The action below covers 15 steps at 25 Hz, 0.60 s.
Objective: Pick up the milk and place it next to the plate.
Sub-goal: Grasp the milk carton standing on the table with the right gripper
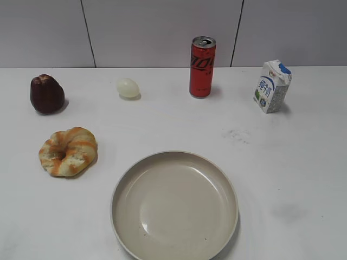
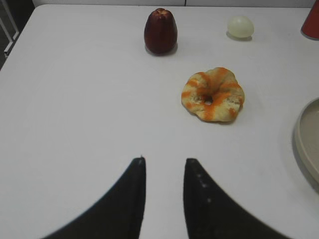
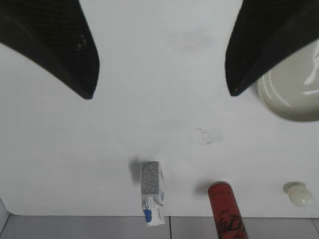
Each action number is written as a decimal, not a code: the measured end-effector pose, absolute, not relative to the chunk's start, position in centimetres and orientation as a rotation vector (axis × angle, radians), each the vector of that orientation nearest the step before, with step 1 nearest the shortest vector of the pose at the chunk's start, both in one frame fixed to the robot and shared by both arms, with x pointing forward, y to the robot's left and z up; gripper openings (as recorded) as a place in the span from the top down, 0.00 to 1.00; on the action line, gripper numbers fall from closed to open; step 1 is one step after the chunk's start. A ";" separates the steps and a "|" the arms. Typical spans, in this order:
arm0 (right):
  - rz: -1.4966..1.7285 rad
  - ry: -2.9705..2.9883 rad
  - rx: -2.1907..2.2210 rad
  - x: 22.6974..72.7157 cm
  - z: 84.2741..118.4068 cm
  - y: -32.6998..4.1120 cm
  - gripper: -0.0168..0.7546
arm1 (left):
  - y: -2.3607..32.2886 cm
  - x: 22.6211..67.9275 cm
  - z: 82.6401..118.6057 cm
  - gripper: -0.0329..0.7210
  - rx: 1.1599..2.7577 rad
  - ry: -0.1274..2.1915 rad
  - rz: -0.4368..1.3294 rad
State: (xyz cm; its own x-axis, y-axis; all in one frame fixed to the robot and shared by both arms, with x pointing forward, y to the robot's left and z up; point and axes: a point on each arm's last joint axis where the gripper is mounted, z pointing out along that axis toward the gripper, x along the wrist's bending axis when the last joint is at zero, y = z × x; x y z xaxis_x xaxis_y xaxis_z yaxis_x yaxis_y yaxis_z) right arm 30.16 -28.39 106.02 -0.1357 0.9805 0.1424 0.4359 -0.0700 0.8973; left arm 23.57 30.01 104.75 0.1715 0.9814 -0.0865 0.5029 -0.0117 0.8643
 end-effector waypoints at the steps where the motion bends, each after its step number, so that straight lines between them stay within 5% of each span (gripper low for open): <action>1: 1.166 1.614 1.553 30.9 106.1 -28.3 0.21 | 30.0 23.6 104.7 0.68 1.633 1.444 0.740; 15: 0.861 1.830 1.775 47.8 107.2 -26.7 0.21 | 30.0 23.6 104.7 0.68 1.633 1.444 0.740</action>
State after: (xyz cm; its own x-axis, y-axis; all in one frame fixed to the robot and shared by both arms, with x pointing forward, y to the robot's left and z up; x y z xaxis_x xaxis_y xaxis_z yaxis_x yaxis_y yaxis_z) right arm 47.77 -26.75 107.18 -0.0734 0.9918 0.1045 0.7130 -0.0211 0.7009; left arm 23.57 30.01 104.75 0.1715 0.9814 -0.0865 0.5029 -0.0117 0.8643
